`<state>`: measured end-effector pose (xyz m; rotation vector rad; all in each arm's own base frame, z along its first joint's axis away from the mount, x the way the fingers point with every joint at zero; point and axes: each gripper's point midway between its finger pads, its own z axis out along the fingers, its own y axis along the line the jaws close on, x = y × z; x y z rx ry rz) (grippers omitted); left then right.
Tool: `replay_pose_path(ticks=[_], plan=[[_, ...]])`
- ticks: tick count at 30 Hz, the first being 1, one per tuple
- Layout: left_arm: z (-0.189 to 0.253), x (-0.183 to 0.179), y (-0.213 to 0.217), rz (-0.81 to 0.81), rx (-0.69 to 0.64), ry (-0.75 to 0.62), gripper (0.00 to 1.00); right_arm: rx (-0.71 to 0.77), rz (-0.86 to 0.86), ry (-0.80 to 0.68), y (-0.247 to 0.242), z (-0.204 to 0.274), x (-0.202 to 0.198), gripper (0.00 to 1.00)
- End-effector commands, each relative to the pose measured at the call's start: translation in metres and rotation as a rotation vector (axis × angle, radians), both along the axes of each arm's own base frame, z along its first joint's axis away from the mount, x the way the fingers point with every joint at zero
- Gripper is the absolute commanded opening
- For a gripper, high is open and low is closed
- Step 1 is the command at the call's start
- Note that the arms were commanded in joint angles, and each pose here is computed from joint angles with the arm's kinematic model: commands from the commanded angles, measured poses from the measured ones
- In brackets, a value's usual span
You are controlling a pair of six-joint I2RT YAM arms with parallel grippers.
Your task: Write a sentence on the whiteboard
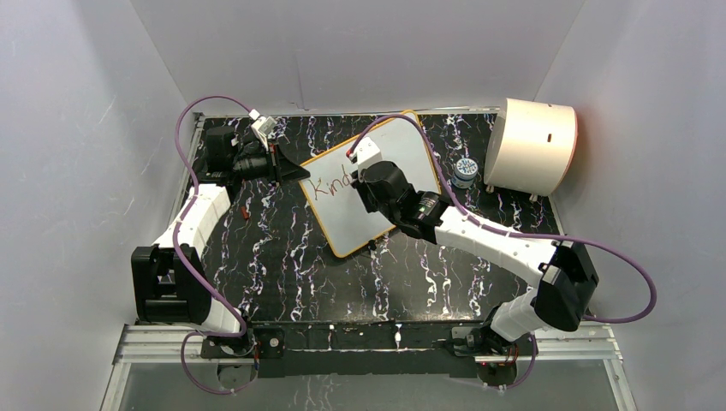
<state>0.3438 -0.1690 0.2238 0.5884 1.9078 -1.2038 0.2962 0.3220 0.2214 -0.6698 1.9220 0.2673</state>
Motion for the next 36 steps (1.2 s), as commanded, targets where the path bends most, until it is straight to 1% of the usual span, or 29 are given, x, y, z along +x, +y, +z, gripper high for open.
replay_pose_path(ticks=[1, 18, 25, 36], plan=[[-0.033, -0.023, -0.013, -0.067, 0.036, 0.107, 0.0, 0.042, -0.005, -0.01, 0.0, 0.016, -0.001, 0.0], [-0.034, -0.023, -0.013, -0.067, 0.036, 0.109, 0.0, 0.063, 0.009, -0.004, 0.001, 0.017, -0.004, 0.0], [-0.033, -0.023, -0.014, -0.069, 0.036, 0.105, 0.0, 0.093, -0.008, -0.061, 0.005, 0.03, 0.005, 0.0], [-0.033, -0.024, -0.014, -0.072, 0.035, 0.107, 0.0, 0.111, -0.027, -0.1, 0.005, 0.041, 0.014, 0.0]])
